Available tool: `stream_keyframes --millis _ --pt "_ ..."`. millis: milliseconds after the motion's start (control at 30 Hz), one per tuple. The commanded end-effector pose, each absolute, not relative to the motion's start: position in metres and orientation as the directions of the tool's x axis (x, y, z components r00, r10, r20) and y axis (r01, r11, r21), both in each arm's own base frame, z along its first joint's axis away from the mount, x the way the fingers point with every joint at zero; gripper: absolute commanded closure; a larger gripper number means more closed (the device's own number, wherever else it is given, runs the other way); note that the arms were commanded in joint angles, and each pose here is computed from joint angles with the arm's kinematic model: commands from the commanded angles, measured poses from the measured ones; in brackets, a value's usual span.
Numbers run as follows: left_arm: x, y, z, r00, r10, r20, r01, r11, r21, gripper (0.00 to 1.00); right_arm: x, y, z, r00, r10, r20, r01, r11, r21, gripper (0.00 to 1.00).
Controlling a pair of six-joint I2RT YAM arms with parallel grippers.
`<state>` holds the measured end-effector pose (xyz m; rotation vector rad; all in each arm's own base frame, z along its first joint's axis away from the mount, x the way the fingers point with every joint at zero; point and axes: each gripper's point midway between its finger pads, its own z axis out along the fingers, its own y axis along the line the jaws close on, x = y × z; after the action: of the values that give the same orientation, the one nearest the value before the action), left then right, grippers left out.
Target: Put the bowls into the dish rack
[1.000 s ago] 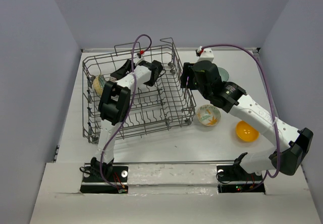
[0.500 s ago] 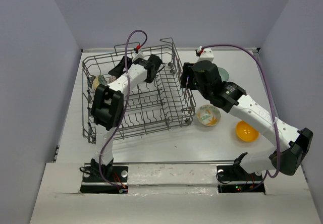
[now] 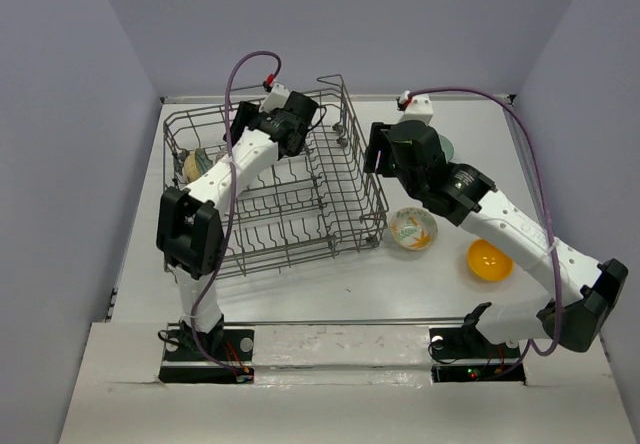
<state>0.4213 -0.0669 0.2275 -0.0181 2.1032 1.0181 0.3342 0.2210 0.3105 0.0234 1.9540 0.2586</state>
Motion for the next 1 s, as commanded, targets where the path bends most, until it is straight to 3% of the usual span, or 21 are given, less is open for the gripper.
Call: stream_keyframes --millis 0,200,467,600,967 --pt "0.409 -0.091 0.277 -0.554 0.212 -0.805 -0.311 0.844 0.437 0.27 0.320 0.176 0.363 -0.247 0.222 -0.943 0.002 0.973 0.229 0.32" --pt "0.397 -0.122 0.309 -0.437 0.123 -0.891 -0.216 0.947 0.236 0.27 0.296 0.115 0.353 -0.202 0.258 -0.945 0.191 0.957 0.220 0.32" --pt "0.372 -0.139 0.327 -0.358 0.062 -0.932 -0.093 0.990 0.102 0.27 0.289 0.068 0.270 -0.349 0.281 -0.894 0.355 0.923 0.152 0.31" --pt "0.365 -0.139 0.334 -0.328 0.046 -0.943 -0.063 0.996 0.071 0.27 0.286 0.064 0.216 -0.477 0.323 -0.817 0.359 0.920 0.155 0.32" --pt "0.359 -0.141 0.321 -0.338 0.044 -0.940 -0.033 0.998 0.058 0.26 0.257 0.083 0.126 -0.645 0.369 -0.670 0.346 0.922 0.175 0.37"
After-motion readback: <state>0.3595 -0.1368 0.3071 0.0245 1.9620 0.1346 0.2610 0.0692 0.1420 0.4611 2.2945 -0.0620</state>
